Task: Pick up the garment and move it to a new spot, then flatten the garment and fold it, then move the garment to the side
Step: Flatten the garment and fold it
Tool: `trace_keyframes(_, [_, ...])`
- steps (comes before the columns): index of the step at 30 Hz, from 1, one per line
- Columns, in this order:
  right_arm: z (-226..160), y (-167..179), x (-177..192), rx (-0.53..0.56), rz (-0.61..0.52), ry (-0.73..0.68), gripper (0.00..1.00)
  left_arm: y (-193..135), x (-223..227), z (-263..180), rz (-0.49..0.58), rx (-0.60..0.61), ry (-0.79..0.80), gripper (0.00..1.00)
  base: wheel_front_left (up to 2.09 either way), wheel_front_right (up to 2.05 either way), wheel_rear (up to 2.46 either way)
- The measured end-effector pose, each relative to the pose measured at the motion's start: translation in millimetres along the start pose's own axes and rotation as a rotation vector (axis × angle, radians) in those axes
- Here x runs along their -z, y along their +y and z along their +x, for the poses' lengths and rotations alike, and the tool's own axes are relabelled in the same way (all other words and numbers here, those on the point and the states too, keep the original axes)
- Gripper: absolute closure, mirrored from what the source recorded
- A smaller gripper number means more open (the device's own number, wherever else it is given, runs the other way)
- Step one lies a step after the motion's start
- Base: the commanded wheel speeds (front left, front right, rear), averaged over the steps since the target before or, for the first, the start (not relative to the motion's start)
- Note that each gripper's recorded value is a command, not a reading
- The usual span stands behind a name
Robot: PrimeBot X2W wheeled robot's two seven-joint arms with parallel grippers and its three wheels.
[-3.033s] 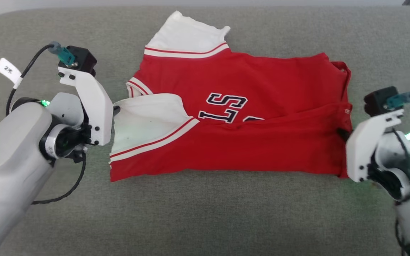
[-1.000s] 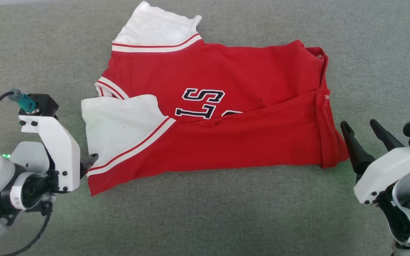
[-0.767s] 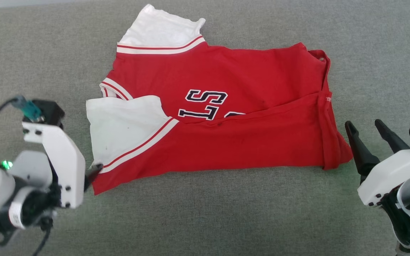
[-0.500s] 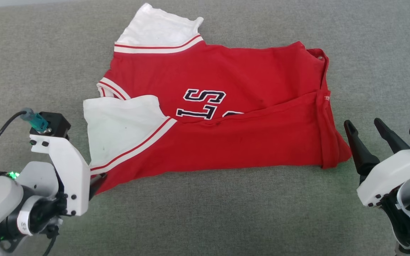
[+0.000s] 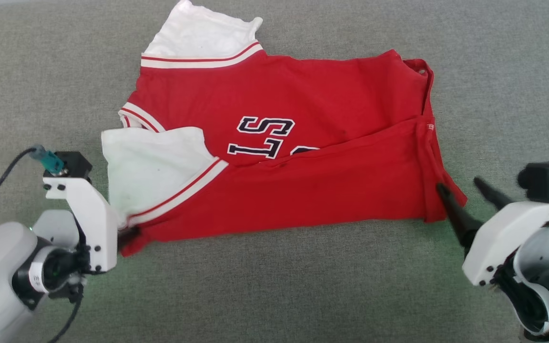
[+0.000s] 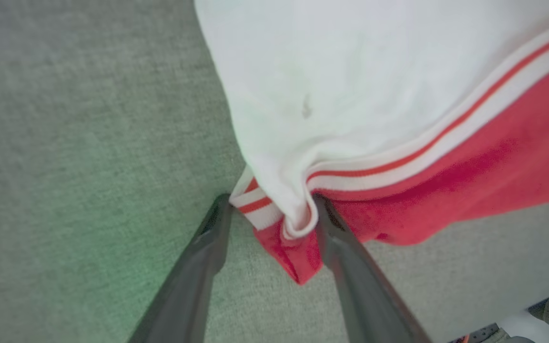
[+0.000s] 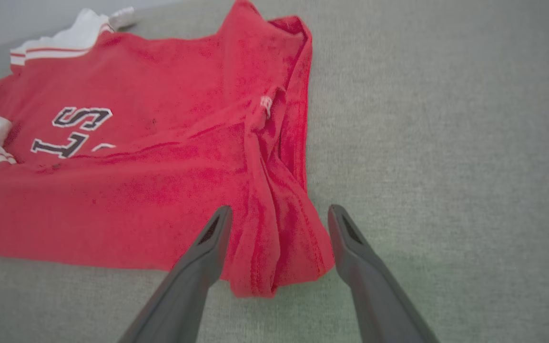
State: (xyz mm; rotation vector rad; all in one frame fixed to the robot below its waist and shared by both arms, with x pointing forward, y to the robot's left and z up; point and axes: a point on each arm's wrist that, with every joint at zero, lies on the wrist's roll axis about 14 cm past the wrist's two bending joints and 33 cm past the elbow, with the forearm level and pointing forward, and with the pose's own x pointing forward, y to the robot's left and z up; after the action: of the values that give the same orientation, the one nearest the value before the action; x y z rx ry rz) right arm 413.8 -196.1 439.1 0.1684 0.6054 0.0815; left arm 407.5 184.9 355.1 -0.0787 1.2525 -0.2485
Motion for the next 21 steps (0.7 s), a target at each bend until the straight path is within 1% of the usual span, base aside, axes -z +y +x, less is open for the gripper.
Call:
trace_keyframes(2, [1.2, 0.7, 12.6, -0.006, 0.001, 0.075, 0.00, 3.1, -3.8, 1.8, 0.019, -0.004, -0.005, 1.00, 0.00, 0.00, 0.00])
trace_keyframes(5, [3.4, -1.9, 26.3, -0.005, -0.010, 0.168, 0.00, 1.1, -7.1, 4.9, 0.018, 0.009, -0.012, 1.00, 0.00, 0.00, 0.00])
trace_keyframes(6, [4.6, -2.8, 28.7, -0.003, -0.031, 0.194, 0.00, 1.3, -7.3, 5.4, 0.026, 0.010, -0.012, 1.00, 0.00, 0.00, 0.00])
trace_keyframes(11, [18.0, -3.4, 32.9, -0.012, -0.065, 0.268, 0.00, -0.4, -9.6, 6.9, 0.026, 0.028, -0.019, 1.00, 0.00, 0.00, 0.00])
trace_keyframes(13, [23.5, -8.1, 36.5, -0.002, -0.109, 0.306, 0.00, -1.1, -10.5, 7.2, 0.025, 0.034, -0.022, 1.00, 0.00, 0.00, 0.00])
trace_keyframes(19, [40.4, -7.0, 55.8, -0.022, -0.117, 0.439, 0.00, -1.7, -11.1, 8.3, 0.021, 0.045, -0.028, 1.00, 0.00, 0.00, 0.00])
trace_keyframes(21, [44.7, -3.1, 61.4, -0.044, -0.092, 0.481, 0.00, -2.3, -12.0, 8.7, 0.019, 0.050, -0.033, 1.00, 0.00, 0.00, 0.00])
